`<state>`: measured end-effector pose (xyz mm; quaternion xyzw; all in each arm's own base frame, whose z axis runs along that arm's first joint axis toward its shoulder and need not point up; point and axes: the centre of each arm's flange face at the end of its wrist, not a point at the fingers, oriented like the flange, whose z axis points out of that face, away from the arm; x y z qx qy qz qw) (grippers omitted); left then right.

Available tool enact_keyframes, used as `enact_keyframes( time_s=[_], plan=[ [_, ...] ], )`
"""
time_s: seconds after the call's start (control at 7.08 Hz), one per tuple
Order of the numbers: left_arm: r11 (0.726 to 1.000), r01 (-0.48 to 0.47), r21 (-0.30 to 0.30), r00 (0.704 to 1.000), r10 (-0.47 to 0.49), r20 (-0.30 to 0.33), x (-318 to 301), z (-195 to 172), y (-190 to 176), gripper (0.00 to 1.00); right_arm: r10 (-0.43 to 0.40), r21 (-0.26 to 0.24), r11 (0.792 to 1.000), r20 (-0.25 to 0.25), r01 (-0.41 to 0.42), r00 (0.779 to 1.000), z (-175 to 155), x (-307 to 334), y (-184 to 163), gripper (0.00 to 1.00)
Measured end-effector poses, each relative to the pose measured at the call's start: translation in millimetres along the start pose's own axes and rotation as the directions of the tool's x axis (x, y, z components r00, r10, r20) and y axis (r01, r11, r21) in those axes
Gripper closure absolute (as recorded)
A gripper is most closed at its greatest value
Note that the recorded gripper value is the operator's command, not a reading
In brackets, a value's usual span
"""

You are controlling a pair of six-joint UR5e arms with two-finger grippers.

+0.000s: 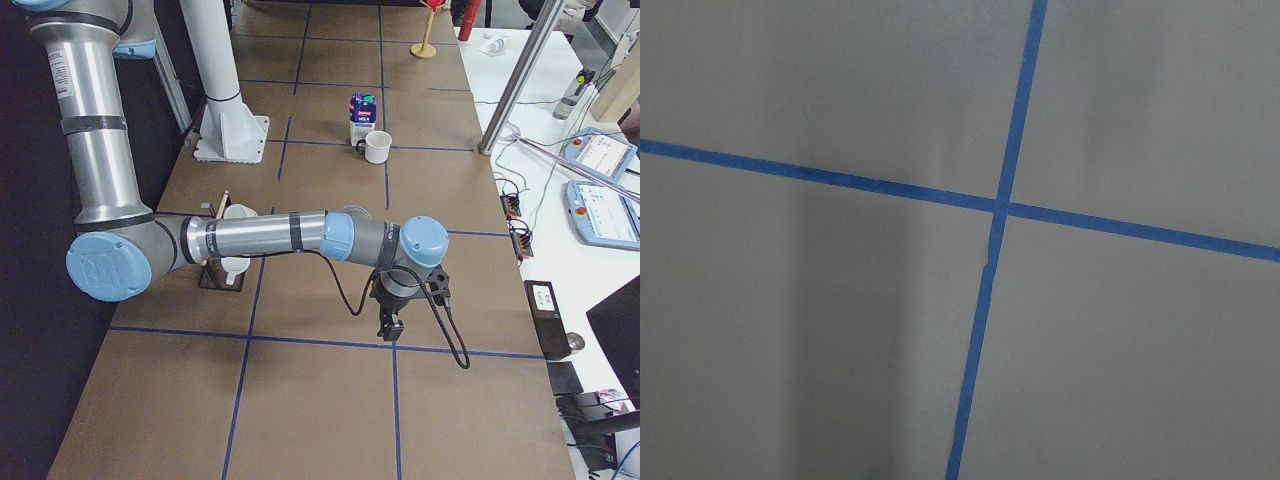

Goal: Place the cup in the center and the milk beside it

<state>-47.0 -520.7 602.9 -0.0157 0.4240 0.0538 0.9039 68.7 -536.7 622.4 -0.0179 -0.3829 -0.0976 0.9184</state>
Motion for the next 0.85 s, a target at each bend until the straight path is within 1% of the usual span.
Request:
enact_keyframes(
  time_s=[0.28, 0.85],
  plan=[
    [1.000, -0.004, 0.004, 1.000, 0.004, 0.001, 0.5, -0.4, 0.7, 0.00, -0.004, 0.005, 1.000, 0.011, 0.004, 1.000, -0.7, -1.5, -2.8, 0.00],
    [1.000, -0.013, 0.006, 1.000, 0.013, 0.003, 1.3, -1.6, 0.9, 0.00, 0.000, 0.007, 1.000, 0.009, 0.000, 1.000, -2.0, -1.6, -5.1, 0.00]
  ],
)
